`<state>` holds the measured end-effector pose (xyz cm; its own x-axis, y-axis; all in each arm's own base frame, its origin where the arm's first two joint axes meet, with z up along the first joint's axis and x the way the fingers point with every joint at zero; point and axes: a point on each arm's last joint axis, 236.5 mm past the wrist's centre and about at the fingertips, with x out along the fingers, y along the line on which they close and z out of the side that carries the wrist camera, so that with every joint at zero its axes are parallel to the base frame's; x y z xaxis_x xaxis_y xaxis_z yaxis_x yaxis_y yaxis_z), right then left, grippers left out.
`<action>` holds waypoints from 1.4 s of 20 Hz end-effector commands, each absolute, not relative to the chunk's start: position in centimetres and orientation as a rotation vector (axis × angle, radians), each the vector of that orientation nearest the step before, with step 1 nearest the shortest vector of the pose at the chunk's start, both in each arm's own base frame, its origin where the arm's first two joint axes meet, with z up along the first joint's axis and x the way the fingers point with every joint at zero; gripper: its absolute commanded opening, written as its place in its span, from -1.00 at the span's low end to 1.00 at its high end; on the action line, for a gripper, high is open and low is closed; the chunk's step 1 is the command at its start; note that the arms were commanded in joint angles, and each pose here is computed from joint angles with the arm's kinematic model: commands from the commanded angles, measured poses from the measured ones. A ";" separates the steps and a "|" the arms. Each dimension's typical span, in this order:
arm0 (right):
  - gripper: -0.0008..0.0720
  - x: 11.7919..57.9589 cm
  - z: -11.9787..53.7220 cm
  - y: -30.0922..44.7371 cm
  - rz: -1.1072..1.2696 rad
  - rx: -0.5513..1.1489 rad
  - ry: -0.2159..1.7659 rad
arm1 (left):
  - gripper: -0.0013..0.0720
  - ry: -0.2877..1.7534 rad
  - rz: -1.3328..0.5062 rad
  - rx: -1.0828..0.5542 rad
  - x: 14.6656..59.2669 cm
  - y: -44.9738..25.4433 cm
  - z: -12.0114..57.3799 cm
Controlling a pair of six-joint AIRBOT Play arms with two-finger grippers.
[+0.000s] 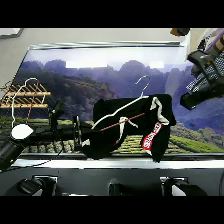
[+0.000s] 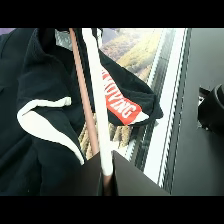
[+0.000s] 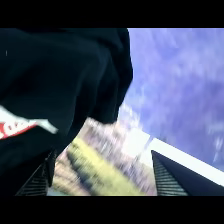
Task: Fold the clothes and pants, and hang the long-sleeved shirts on hangers.
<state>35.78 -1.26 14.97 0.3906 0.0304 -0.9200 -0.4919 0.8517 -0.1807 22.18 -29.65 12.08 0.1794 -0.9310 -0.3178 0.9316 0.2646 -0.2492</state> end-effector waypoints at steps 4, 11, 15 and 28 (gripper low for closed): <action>0.84 40.0 12.2 1.6 0.584 -0.582 1.024 | -0.87 0.451 -1.316 -0.001 22.2 -29.7 12.1; 0.83 39.9 11.1 3.7 0.749 -0.637 0.986 | -0.86 0.451 -1.316 -0.001 22.2 -29.7 12.1; 0.83 40.5 9.8 4.3 0.780 -0.599 0.997 | -0.86 0.451 -1.316 -0.001 22.2 -29.7 12.1; -0.85 36.6 10.6 5.1 0.932 -0.669 1.030 | -0.86 0.461 -1.313 -0.014 22.2 -29.6 12.1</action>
<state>37.95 4.73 9.50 0.2235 0.3133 -0.9230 -0.8735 0.4846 -0.0470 22.00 -29.65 12.03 0.1722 -0.9316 -0.3201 0.9275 0.2628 -0.2659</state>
